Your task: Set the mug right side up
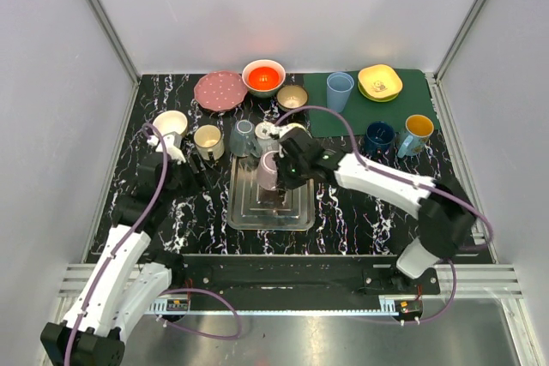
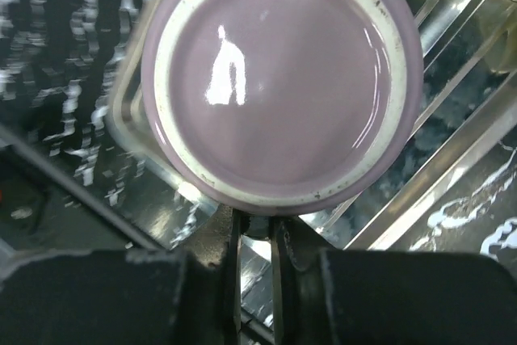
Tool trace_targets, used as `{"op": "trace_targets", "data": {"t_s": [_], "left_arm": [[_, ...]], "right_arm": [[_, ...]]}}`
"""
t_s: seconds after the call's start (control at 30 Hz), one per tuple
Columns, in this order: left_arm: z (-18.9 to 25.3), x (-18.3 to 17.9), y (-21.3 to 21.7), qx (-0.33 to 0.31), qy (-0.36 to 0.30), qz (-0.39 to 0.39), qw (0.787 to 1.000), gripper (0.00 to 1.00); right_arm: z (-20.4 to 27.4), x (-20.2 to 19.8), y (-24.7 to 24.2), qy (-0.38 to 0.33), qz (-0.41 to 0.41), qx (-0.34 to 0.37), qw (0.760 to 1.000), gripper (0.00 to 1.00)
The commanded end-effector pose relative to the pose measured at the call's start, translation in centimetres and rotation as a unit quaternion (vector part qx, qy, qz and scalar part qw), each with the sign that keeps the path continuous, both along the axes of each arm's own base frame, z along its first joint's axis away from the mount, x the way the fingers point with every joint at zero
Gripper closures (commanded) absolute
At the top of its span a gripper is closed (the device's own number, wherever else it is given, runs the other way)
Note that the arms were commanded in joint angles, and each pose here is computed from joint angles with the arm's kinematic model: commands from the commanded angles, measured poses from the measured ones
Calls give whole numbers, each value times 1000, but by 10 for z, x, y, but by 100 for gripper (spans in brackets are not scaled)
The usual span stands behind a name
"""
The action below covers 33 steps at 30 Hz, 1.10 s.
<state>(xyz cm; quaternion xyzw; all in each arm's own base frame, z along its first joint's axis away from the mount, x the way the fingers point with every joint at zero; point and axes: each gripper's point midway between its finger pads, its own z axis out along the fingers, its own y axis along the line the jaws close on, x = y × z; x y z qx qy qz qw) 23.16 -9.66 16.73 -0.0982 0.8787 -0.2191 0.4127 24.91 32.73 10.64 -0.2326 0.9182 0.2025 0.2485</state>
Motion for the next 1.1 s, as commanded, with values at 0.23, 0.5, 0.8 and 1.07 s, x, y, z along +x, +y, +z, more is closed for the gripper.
{"op": "trace_targets", "data": {"t_s": [0.23, 0.5, 0.8, 1.07], "left_arm": [[88, -23, -84, -307, -158, -168, 923, 1], [137, -55, -114, -392, -225, -245, 858, 1], [152, -55, -155, -447, -210, -307, 813, 9], [175, -32, -169, -456, -222, -316, 802, 14]], "right_arm": [[232, -24, -1, -117, -15, 453, 883, 100], [250, -22, -28, -71, -15, 591, 803, 100], [263, -29, -21, -43, 19, 627, 777, 100], [261, -35, -21, -47, 31, 609, 791, 100]]}}
